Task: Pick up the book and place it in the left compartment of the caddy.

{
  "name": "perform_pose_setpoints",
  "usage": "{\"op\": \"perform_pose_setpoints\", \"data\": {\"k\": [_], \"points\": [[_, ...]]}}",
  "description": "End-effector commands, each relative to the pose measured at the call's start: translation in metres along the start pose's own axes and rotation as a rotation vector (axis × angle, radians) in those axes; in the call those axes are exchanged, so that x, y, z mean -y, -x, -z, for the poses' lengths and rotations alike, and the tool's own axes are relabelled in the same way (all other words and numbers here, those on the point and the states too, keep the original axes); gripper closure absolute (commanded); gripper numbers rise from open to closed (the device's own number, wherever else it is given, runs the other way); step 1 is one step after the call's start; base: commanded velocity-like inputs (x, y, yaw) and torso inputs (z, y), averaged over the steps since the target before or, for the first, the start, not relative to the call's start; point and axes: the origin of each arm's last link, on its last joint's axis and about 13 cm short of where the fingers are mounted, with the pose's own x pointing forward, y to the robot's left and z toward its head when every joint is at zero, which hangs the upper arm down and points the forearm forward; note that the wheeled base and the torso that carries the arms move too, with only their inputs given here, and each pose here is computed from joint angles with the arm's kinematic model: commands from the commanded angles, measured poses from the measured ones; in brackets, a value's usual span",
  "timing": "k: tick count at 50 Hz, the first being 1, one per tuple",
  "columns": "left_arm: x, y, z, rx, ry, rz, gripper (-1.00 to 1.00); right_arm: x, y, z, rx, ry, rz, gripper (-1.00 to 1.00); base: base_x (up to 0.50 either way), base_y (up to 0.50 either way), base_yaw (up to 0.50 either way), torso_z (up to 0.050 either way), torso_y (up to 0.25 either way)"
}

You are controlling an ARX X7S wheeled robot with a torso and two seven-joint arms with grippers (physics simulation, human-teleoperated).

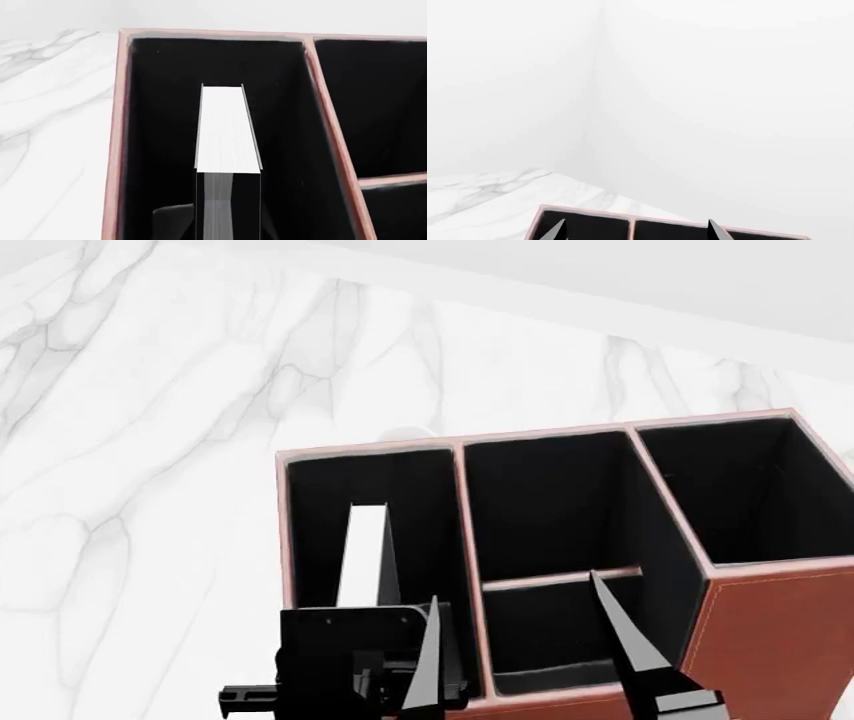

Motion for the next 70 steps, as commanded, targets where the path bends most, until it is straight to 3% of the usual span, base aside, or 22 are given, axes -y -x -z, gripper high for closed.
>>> {"op": "perform_pose_setpoints", "data": {"k": [1,6,7,40,59,70], "points": [[0.002,-0.002,-0.008,0.058,0.001,0.009,1.0,0.0,0.0,0.0,0.0,0.0,0.0,-1.0,0.0,0.0,0.0,0.0,0.0],[0.002,-0.001,-0.007,0.054,0.013,0.028,1.0,0.0,0.0,0.0,0.0,-0.001,0.0,-1.0,0.0,0.0,0.0,0.0,0.002],[0.002,-0.001,-0.007,0.051,0.016,0.035,-1.0,0.0,0.0,0.0,-0.002,-0.001,0.0,-1.0,0.0,0.0,0.0,0.0,0.0],[-0.001,0.003,-0.008,0.036,0.044,0.055,-1.0,0.0,0.0,-0.001,0.002,0.0,0.002,-1.0,0.0,0.0,0.0,0.0,0.0],[-0.014,0.022,-0.036,0.177,0.044,0.062,-1.0,0.001,0.0,-0.001,0.005,-0.002,0.005,-1.0,0.0,0.0,0.0,0.0,0.0],[-0.018,0.025,-0.044,0.204,0.055,0.065,-1.0,0.001,0.0,-0.001,0.005,-0.002,0.006,-1.0,0.0,0.0,0.0,0.0,0.0]]}}
